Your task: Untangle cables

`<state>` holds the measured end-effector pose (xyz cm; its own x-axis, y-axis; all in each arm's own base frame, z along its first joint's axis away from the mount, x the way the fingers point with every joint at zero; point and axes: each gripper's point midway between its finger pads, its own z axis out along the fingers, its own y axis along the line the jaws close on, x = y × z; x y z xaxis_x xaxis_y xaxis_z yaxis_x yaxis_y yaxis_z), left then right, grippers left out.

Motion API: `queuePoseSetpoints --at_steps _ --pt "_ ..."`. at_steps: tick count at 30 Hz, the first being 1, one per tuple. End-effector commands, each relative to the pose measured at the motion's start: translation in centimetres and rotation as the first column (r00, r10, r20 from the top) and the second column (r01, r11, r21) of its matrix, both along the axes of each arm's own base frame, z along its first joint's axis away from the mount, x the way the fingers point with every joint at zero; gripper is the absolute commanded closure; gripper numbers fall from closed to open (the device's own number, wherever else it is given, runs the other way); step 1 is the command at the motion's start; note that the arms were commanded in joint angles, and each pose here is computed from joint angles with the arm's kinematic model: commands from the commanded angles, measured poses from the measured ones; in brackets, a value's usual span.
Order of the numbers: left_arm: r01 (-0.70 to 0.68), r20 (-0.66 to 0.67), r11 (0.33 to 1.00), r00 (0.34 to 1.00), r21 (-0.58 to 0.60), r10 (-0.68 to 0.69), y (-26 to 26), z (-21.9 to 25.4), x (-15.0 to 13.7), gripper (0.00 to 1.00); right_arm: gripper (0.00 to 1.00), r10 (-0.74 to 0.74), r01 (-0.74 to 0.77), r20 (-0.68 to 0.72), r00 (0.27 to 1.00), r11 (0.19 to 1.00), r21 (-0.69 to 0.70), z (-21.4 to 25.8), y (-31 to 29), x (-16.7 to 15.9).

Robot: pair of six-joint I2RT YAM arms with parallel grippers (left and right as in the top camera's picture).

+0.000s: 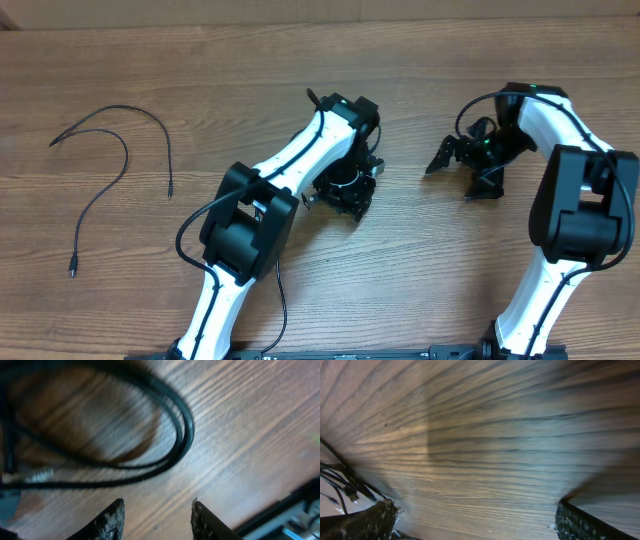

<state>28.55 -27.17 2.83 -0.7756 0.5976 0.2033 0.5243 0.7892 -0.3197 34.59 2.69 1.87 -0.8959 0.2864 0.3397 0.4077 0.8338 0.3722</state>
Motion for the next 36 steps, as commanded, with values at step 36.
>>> queuePoseSetpoints --at_steps 36 --pt "0.109 0.100 0.993 0.989 -0.032 -0.106 0.3 -2.3 0.3 0.94 0.00 0.001 0.000 0.054 0.999 1.000 -0.020 1.0 -0.2 1.1"
